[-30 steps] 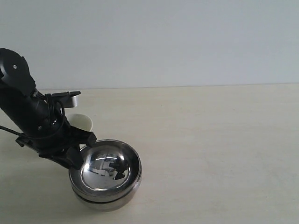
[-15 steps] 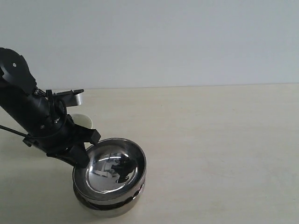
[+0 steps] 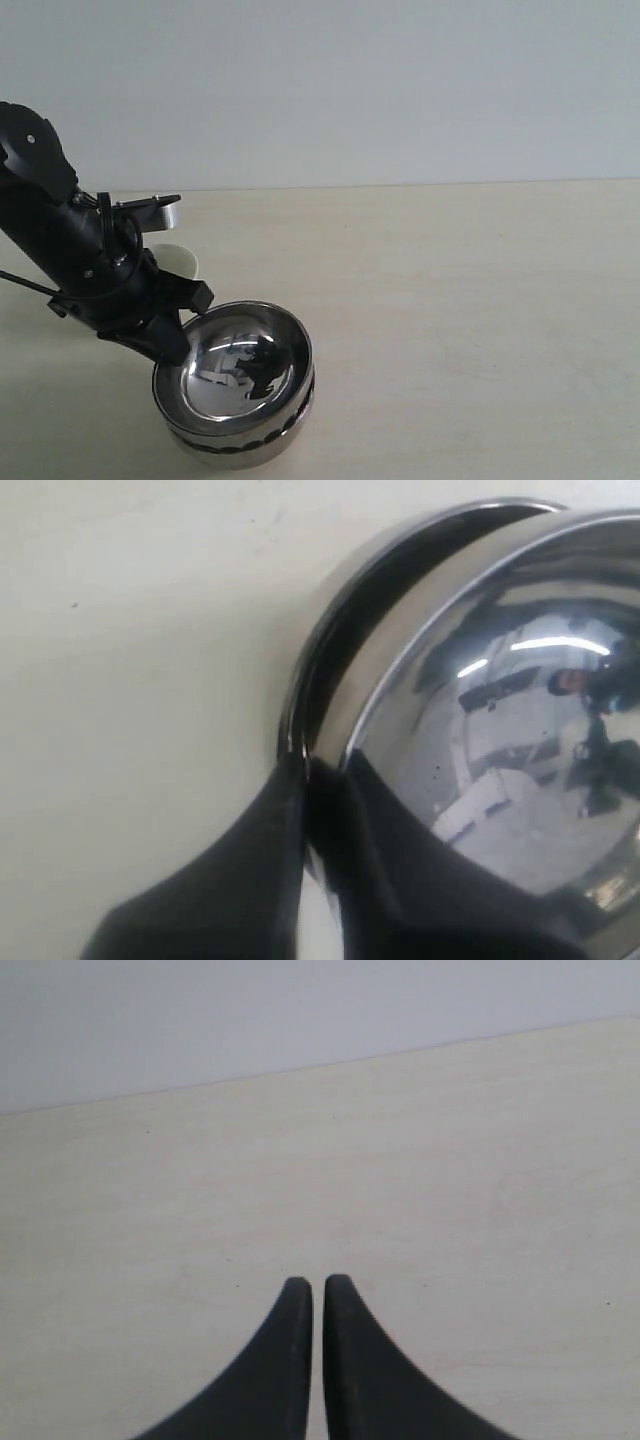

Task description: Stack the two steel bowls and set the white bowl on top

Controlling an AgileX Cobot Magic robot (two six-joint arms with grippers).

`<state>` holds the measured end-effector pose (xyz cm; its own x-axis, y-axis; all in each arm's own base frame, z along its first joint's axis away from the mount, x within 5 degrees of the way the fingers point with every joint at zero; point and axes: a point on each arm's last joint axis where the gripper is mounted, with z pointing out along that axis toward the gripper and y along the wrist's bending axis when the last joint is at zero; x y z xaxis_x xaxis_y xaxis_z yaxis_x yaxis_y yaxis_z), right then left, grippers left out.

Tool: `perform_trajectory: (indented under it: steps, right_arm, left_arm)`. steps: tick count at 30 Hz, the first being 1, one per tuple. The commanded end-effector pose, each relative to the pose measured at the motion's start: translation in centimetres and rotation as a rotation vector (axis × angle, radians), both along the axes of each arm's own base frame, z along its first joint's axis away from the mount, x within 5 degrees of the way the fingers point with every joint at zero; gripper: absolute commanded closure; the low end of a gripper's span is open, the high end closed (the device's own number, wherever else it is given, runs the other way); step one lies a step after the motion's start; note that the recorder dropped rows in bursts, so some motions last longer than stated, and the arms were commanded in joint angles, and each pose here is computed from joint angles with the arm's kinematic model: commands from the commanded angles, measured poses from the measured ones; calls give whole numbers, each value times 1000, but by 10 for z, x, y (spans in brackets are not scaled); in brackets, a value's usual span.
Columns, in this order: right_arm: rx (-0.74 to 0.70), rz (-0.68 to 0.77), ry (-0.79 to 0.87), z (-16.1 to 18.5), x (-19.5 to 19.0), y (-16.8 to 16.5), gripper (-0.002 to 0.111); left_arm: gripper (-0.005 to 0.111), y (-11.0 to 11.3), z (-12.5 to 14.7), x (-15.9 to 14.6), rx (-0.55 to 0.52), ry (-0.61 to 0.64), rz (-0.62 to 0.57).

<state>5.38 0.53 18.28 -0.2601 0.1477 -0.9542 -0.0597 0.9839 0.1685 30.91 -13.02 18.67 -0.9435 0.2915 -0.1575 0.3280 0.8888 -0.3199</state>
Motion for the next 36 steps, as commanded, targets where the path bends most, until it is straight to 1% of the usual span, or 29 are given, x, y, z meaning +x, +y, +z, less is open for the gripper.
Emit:
perform_trajectory:
  steps: [1, 3, 4, 6, 8, 9, 13, 15, 17, 19, 20, 21, 22, 24, 26, 27, 28, 29, 31, 33, 36]
  right_arm:
    - [-9, -4, -16, 1, 0, 0, 108]
    - [-9, -4, -16, 1, 0, 0, 108]
    - [-9, -4, -16, 1, 0, 0, 108]
    - [-9, -4, -16, 1, 0, 0, 108]
    - [-9, -4, -16, 1, 0, 0, 108]
    - [-9, -4, -16, 1, 0, 0, 108]
    - [-9, -4, -16, 1, 0, 0, 108]
    - [-9, -4, -16, 1, 0, 0, 108]
    - [-9, -4, -16, 1, 0, 0, 108]
    - [-9, -4, -16, 1, 0, 0, 108]
    - [-9, -4, -16, 1, 0, 0, 108]
    - [-9, -4, -16, 1, 0, 0, 108]
    - [-9, -4, -16, 1, 0, 0, 108]
    - [-9, -4, -16, 1, 0, 0, 108]
    - [-9, -4, -16, 1, 0, 0, 108]
    - [-9, -4, -16, 1, 0, 0, 108]
    - [-9, -4, -16, 1, 0, 0, 108]
    - [-9, -4, -16, 1, 0, 0, 108]
    - [-9, -4, -16, 1, 0, 0, 108]
    - [-9, -4, -16, 1, 0, 0, 108]
    - [-9, -4, -16, 1, 0, 0, 108]
  left_arm:
    - [102, 1, 0, -2, 4, 15, -15]
    - [97, 1, 0, -3, 4, 17, -16]
    - [91, 1, 0, -3, 4, 17, -16]
    - [74, 1, -1, -4, 5, 29, -21]
    - [65, 1, -1, -4, 5, 35, -23]
    - [63, 1, -1, -4, 5, 35, -23]
    - [63, 1, -1, -4, 12, 35, -28]
    - [63, 3, 3, -5, 34, 37, -51]
    - [63, 5, 16, -6, 58, 45, -61]
    - [65, 5, 30, -7, 47, 23, -56]
    - [67, 5, 41, -8, 33, -4, -52]
    - [70, 5, 44, -9, 31, -8, -50]
    - [79, 5, 48, -11, 25, -5, -48]
    - [87, 3, 46, -13, 8, 24, -71]
    - [87, -5, 47, -13, -51, 16, -100]
    - [87, -14, 48, -15, -77, -8, -126]
    - [87, -19, 48, -16, -82, -25, -142]
    - [87, -29, 48, -18, -81, -58, -171]
    - [87, -39, 46, -19, -76, -84, -198]
    - [87, -41, 39, -17, -65, -72, -206]
    - [87, -40, 25, -13, -18, -46, -222]
